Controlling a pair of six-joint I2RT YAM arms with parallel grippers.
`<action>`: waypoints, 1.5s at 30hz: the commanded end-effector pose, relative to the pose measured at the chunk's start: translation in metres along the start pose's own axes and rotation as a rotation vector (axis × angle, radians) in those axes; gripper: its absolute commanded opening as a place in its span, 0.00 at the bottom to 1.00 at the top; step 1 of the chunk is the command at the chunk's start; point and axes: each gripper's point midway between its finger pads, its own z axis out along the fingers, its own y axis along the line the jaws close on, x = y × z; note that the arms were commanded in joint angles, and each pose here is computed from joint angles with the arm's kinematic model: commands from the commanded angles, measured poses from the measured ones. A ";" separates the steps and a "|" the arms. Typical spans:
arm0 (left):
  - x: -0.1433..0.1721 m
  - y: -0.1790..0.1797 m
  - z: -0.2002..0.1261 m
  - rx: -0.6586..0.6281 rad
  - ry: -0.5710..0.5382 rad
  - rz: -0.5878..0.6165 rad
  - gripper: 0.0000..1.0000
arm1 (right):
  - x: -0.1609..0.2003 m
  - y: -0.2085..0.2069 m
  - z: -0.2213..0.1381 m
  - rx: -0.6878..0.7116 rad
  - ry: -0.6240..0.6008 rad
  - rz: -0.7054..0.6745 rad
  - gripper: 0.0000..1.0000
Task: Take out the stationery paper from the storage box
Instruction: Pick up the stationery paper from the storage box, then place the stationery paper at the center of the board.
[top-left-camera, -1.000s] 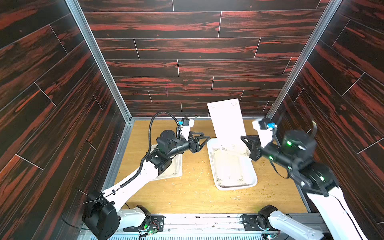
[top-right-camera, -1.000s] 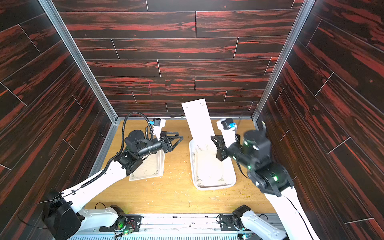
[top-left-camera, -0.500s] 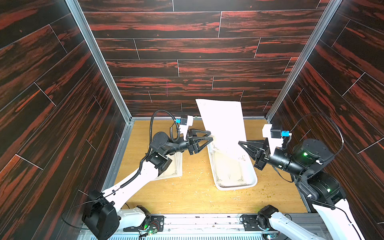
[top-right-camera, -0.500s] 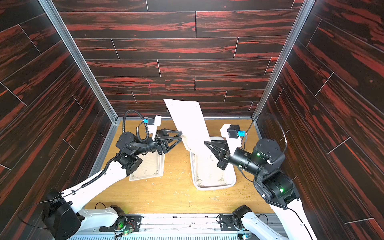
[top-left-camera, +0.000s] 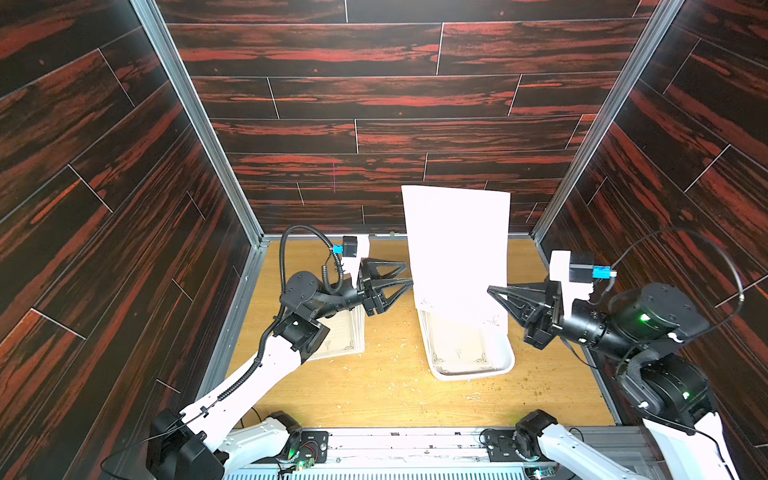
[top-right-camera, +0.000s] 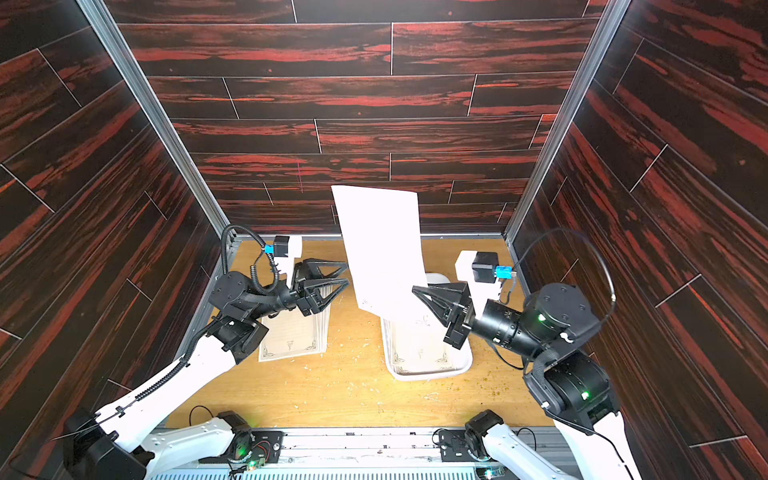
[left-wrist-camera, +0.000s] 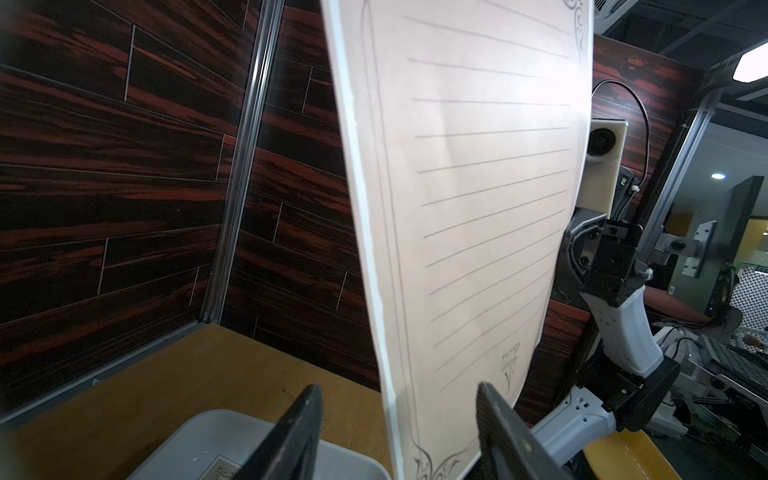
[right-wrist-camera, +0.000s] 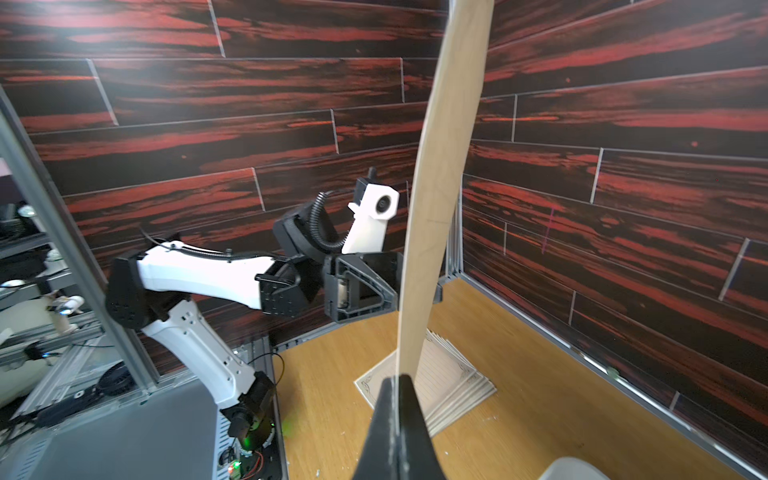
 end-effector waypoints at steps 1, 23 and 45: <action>-0.012 -0.015 0.006 0.100 -0.006 -0.003 0.61 | 0.005 0.006 0.005 -0.056 0.025 0.037 0.00; -0.016 -0.033 -0.028 -0.072 0.097 0.131 0.00 | 0.038 -0.047 0.039 0.098 0.114 0.106 0.30; 0.098 0.114 -0.161 -0.717 0.651 -0.339 0.00 | 0.069 -0.107 0.064 0.310 0.248 0.130 0.57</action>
